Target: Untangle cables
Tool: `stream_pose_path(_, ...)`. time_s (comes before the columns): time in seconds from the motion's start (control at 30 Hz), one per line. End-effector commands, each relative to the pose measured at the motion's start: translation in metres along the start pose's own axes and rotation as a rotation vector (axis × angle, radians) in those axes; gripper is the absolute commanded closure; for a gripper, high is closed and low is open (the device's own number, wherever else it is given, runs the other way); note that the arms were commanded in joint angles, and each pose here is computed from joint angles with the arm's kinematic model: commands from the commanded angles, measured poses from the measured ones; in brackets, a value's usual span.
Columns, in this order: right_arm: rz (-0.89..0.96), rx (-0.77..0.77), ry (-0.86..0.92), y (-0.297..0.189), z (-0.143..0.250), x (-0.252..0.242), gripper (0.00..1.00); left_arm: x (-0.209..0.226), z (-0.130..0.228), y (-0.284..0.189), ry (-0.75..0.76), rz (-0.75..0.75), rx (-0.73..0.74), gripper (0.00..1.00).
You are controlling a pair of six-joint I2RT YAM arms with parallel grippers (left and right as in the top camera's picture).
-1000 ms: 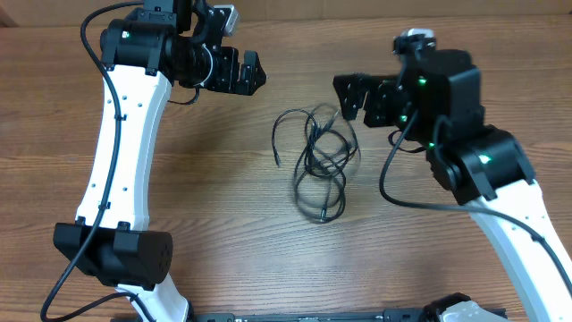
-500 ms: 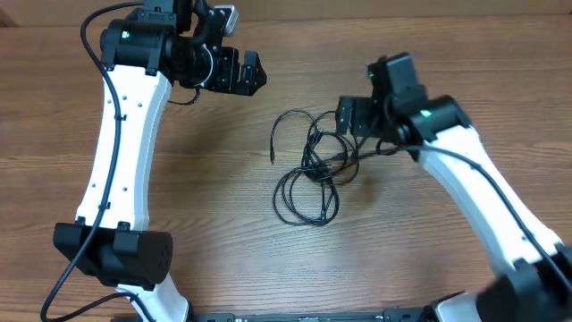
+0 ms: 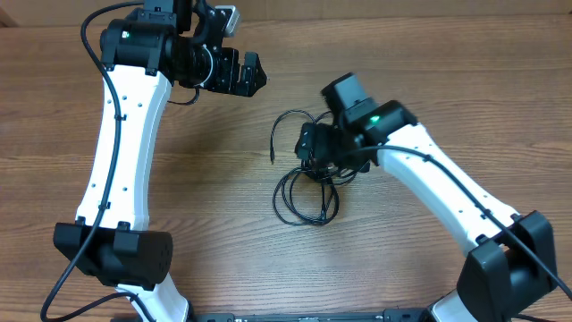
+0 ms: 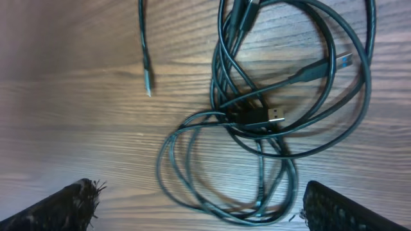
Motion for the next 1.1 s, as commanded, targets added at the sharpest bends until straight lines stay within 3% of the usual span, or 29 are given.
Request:
stream_pose_path(0.0,0.246,-0.146,-0.168,0.008,-0.006,-0.012,0.0,-0.001,0.003,0.0,0.015,0.008,0.01,0.0)
stream_pose_path(0.1,0.39,-0.147,-0.348,0.019,-0.005,-0.027,0.02,-0.001,0.005,0.0,0.032,0.01,0.022,0.0)
stream_pose_path(0.23,0.427,-0.073,-0.58,0.037,0.001,-0.04,0.0,-0.001,0.007,0.0,0.049,0.012,0.035,0.0)
stream_pose_path(0.4,0.278,0.044,-0.927,0.065,0.02,-0.041,0.07,-0.001,0.006,0.0,0.053,0.011,0.031,0.0)
stream_pose_path(0.5,0.181,0.115,-1.038,0.073,0.034,-0.041,0.07,-0.001,0.007,0.0,0.064,0.012,0.035,0.0)
stream_pose_path(0.73,0.1,0.225,-1.047,0.073,0.054,-0.041,0.13,-0.001,0.007,0.0,0.093,0.012,0.032,0.0)
stream_pose_path(1.07,0.037,0.177,-0.983,0.09,0.06,-0.042,0.27,0.0,0.01,0.004,0.094,0.015,0.046,0.0)
Point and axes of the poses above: each gripper's point midway between its finger pads, its own y axis out along the fingers, its own x axis along the line the jaws close on, z = x × y, the point moved 7 cm from there along -y, back along the fingers, and after that the axes turned 6 degrees about y, right-handed, at the moved point
